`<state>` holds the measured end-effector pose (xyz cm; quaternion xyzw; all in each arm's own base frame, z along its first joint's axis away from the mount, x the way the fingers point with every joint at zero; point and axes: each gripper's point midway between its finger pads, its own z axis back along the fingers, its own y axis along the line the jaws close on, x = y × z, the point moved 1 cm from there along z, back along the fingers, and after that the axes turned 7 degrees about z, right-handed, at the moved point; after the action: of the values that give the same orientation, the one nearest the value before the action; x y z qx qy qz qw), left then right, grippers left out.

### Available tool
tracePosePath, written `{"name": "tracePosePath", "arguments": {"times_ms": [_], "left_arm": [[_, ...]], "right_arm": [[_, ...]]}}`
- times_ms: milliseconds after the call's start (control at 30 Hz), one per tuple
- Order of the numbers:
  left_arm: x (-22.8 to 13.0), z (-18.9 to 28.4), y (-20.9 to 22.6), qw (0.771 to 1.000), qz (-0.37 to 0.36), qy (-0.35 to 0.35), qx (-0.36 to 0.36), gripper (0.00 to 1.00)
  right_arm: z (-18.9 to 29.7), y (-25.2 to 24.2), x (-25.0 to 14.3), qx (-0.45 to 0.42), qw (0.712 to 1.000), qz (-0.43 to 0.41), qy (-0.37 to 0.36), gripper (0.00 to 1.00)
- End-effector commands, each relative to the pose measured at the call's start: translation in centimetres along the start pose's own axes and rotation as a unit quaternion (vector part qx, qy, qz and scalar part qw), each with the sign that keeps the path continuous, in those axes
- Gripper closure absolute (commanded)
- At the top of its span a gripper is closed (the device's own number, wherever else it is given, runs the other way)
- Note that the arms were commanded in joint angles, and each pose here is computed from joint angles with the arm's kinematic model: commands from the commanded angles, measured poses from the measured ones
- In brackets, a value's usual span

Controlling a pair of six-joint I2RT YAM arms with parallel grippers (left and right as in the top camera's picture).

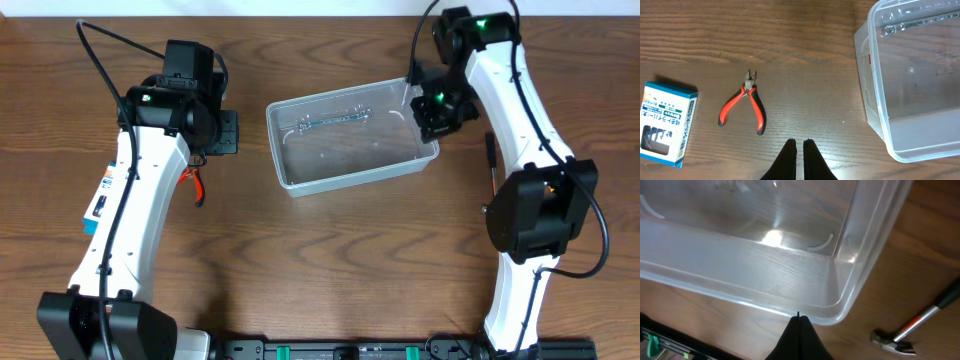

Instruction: Pack container

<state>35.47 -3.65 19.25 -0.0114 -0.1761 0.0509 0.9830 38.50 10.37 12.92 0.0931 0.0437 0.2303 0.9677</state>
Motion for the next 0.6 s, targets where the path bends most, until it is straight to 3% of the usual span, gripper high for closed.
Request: {"name": "tracePosePath", "arguments": {"times_ms": [0,567], "left_arm": [[-0.1,0.4,0.5,1.0,0.008,-0.004,0.008,0.94],[-0.1,0.4,0.5,1.0,0.008,-0.004,0.008,0.94]], "right_arm": [[-1.7,-0.1,-0.6,0.002,1.0,-0.009,0.02,0.99],[-4.6,0.0,-2.2,0.013,0.998,-0.014,0.058,0.99]]}}
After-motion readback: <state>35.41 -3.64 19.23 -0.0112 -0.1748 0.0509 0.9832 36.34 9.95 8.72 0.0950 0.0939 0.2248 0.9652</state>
